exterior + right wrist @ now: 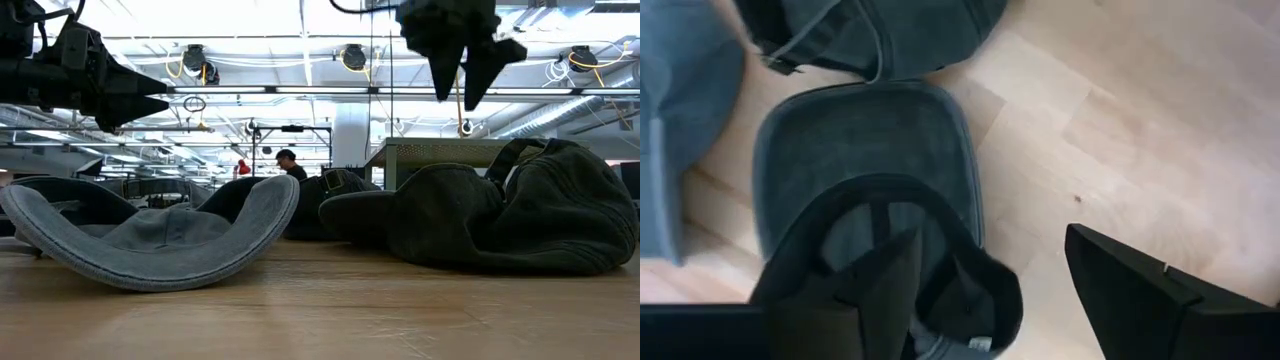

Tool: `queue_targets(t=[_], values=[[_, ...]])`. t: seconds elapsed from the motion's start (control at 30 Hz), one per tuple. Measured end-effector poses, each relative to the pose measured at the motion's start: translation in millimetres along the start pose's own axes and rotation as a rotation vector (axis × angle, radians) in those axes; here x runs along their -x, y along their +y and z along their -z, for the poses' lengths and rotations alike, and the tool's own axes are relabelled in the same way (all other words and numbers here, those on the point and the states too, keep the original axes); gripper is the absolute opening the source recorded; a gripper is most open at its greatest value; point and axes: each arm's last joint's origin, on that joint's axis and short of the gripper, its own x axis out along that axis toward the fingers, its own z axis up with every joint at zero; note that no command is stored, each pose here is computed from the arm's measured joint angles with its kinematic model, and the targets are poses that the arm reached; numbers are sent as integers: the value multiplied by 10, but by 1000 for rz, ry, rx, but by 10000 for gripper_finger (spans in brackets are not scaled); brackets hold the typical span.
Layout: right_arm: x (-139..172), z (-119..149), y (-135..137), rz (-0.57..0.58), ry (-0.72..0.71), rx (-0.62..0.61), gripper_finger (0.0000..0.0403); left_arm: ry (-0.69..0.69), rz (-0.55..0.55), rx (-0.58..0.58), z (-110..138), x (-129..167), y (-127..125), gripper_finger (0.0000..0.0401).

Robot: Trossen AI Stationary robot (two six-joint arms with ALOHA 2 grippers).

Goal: Pick & Place hat
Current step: Put the bottom black cap on the shelf

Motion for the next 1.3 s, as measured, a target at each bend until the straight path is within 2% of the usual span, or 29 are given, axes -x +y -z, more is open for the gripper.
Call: queue_targets(t=[0.57, 1.07, 1.3], values=[[-659, 118, -84, -18, 29, -53, 240, 0, 0, 0, 1, 0, 0, 253], [-1152, 224, -183, -119, 0, -58, 240, 0, 0, 0, 1, 0, 0, 253], [-1336, 253, -204, -220, -53, -45, 240, 0, 0, 0, 0, 0, 0, 253]])
